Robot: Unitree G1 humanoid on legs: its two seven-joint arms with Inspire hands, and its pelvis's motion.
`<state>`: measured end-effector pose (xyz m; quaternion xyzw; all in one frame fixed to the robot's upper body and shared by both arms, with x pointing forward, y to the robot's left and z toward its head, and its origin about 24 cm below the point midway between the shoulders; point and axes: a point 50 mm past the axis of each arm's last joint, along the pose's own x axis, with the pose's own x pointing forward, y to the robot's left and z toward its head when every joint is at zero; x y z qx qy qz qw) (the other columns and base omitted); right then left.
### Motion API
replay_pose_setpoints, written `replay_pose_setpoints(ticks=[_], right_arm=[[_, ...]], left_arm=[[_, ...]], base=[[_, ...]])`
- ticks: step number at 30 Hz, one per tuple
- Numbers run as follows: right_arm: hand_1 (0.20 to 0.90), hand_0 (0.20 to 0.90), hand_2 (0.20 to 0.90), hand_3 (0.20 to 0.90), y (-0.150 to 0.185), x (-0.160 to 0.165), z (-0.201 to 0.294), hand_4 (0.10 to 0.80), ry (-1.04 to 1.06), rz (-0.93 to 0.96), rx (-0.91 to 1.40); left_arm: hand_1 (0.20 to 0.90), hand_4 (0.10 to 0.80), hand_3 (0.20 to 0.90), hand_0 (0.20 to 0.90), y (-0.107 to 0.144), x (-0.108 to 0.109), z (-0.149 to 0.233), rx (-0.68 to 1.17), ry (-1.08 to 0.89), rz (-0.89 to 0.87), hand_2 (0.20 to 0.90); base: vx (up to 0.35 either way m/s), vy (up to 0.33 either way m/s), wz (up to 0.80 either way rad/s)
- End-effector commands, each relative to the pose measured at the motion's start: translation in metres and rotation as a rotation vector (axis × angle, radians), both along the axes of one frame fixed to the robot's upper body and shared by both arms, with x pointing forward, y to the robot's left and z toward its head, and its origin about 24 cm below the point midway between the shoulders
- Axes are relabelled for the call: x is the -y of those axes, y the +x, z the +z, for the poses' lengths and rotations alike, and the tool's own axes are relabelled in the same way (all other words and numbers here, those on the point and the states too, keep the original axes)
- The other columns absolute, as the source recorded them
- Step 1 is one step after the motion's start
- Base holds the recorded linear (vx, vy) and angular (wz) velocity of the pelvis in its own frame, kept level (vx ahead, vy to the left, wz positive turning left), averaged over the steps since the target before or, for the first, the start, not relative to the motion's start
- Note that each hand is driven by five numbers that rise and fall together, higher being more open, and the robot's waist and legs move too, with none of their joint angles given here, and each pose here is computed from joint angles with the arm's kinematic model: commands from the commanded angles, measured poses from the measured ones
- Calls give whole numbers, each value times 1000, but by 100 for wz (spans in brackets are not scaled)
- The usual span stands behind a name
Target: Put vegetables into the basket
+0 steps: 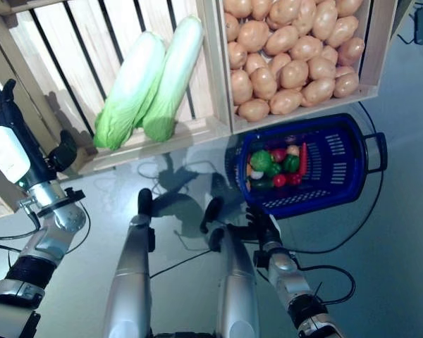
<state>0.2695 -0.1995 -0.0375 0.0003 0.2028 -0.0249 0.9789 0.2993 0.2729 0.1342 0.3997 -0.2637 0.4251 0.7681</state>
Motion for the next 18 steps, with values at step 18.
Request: replay_pose_setpoints(ticks=[18], right_arm=[[900, 900, 900, 900, -6, 19, 8, 800, -9, -68, 46]], left_arm=[[900, 800, 900, 900, 11, 8, 62, 92, 486, 63, 900]], base=[[-16, 13, 0]])
